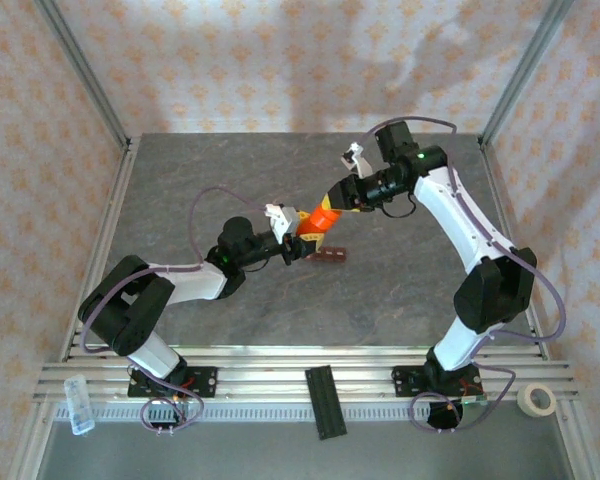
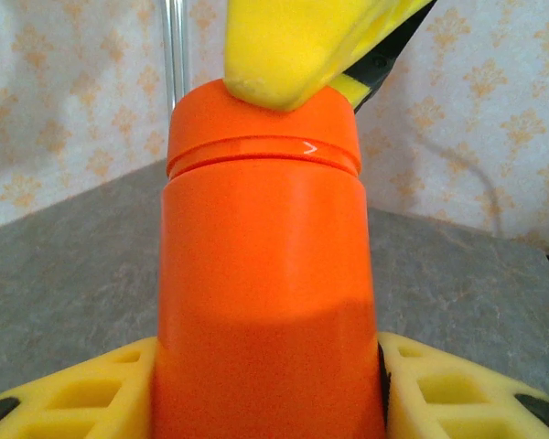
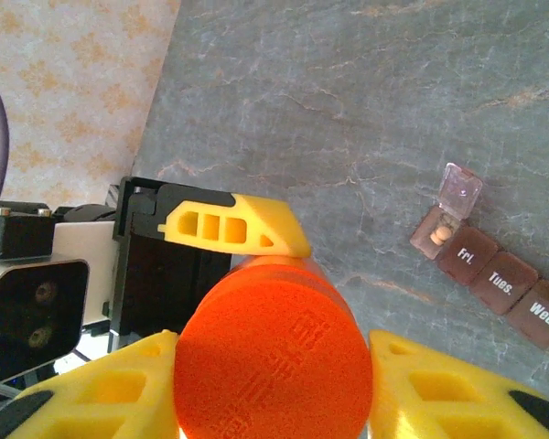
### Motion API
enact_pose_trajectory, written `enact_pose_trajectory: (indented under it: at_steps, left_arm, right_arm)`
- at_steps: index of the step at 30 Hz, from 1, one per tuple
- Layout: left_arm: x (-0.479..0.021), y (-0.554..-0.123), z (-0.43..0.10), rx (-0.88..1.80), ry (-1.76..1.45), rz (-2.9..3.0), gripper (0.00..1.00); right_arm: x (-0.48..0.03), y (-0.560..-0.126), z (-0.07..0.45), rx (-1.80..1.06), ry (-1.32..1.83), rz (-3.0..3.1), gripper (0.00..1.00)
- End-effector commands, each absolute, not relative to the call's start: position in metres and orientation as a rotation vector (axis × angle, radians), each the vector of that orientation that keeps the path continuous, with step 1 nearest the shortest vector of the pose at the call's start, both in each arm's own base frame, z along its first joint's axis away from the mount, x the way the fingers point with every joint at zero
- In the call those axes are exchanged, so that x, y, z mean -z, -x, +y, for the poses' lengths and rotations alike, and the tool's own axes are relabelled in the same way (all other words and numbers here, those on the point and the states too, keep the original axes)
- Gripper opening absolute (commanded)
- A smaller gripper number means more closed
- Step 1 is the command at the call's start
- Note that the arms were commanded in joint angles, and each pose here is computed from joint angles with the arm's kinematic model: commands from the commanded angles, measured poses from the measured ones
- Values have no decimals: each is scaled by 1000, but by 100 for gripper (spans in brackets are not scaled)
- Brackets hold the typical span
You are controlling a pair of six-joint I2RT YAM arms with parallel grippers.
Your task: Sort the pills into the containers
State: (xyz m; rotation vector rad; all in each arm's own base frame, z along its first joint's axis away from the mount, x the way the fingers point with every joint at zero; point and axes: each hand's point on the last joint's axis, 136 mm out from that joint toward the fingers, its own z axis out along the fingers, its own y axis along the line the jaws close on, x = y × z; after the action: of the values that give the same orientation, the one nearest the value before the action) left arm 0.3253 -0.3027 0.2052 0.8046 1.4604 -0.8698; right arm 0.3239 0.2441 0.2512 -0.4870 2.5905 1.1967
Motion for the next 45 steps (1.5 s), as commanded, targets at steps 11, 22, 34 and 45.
enact_pose_trajectory:
  at_steps: [11, 22, 34, 45]
  left_arm:
    - [-257, -334, -301, 655, -696, 1270, 0]
    - [-251, -329, -304, 674, -729, 1268, 0]
    - [-258, -320, -318, 815, -783, 1256, 0]
    - [-259, -320, -325, 874, -793, 1255, 0]
  right_arm:
    - [-195, -328, 277, -1037, -228, 2601, 36]
    - [-266, -349, 236, -954, -76, 2440, 72]
    - [-311, -315, 229, -999, 362, 2266, 79]
    - [-295, -302, 241, -991, 441, 2316, 80]
